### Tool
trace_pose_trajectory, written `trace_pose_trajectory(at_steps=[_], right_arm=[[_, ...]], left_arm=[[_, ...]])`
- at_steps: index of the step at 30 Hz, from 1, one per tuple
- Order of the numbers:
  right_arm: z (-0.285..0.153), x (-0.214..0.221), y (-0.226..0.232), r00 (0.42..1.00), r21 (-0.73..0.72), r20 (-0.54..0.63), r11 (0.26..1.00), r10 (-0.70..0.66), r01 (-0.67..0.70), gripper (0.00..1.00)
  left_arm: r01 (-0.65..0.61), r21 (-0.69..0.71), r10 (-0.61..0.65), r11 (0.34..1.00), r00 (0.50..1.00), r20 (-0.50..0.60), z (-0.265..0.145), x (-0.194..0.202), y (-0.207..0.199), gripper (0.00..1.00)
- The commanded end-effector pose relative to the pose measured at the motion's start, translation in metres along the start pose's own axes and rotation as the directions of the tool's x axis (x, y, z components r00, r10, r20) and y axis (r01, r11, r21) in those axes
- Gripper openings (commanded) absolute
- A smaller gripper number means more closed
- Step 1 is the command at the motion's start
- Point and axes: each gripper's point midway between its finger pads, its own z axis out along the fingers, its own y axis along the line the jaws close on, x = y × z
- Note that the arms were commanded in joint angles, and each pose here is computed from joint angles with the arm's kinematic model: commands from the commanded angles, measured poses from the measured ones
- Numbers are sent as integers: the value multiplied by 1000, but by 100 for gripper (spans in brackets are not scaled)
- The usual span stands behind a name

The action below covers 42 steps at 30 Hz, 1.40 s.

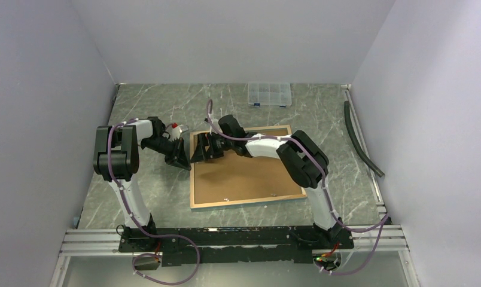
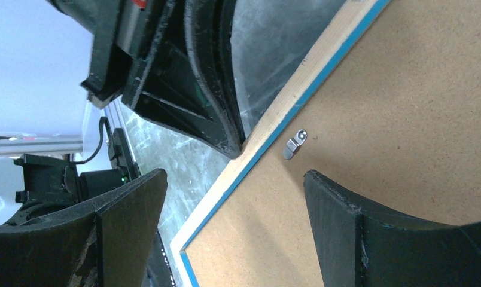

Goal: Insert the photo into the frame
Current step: Install the photo frame at the center of the board.

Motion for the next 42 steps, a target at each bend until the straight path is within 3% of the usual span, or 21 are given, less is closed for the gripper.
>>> trace_pose_trajectory(at_steps=[1, 42], right_arm=[[12, -5, -1, 999, -20, 33, 999, 41, -41, 88], [40, 2, -9, 988, 12, 54, 990, 142, -143, 80]], left_arm=[[-48, -34, 48, 998, 999, 1, 4, -3, 8, 5], [-44, -16, 44, 999, 999, 0, 4, -1, 4, 3]])
